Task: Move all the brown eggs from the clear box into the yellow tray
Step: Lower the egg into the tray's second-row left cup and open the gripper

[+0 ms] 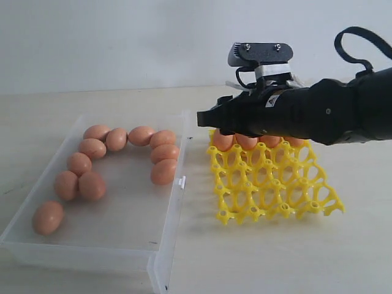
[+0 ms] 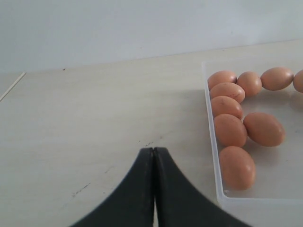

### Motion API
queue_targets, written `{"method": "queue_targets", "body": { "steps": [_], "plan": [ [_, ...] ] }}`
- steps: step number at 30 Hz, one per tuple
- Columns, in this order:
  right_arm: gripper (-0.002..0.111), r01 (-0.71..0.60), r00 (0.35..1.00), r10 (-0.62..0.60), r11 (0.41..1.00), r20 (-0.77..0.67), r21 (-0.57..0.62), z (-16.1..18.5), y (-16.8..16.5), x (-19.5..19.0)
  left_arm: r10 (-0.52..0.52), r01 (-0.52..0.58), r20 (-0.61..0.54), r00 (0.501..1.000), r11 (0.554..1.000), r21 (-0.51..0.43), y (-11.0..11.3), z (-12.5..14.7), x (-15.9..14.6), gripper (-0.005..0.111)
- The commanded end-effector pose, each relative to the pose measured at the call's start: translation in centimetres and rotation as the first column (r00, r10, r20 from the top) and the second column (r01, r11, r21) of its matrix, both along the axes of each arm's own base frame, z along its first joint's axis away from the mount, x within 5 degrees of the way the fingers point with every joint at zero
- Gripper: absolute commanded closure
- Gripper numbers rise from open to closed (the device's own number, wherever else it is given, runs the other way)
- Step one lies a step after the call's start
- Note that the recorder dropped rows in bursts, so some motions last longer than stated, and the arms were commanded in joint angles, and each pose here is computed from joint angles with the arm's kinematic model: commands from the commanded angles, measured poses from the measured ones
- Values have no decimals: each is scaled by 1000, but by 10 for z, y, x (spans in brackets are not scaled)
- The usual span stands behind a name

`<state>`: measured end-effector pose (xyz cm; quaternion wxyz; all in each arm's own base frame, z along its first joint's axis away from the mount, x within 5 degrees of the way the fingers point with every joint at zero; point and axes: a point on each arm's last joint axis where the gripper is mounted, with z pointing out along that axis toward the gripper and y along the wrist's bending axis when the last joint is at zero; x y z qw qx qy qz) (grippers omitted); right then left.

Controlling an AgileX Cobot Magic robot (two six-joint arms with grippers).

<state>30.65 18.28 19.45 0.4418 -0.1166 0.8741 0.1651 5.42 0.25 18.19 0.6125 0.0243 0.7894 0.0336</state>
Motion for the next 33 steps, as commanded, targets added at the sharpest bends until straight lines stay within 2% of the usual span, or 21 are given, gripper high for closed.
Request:
{"method": "queue_targets", "body": {
  "steps": [1, 7, 13, 33],
  "plan": [
    [108, 20, 1000, -20, 1000, -15, -25, -23, -1, 7, 1, -1, 23, 1000, 1000, -7, 0, 3, 0, 107],
    [108, 57, 997, -59, 998, -49, -40, -54, -2, 15, 1, -1, 23, 1000, 1000, -7, 0, 3, 0, 107],
    [108, 64, 996, -67, 997, -51, -53, -67, -2, 18, 1, -1, 23, 1000, 1000, -7, 0, 3, 0, 107],
    [108, 82, 997, -83, 995, -11, -53, -79, -2, 22, 1, -1, 23, 1000, 1000, -7, 0, 3, 0, 107]
  ]
}}
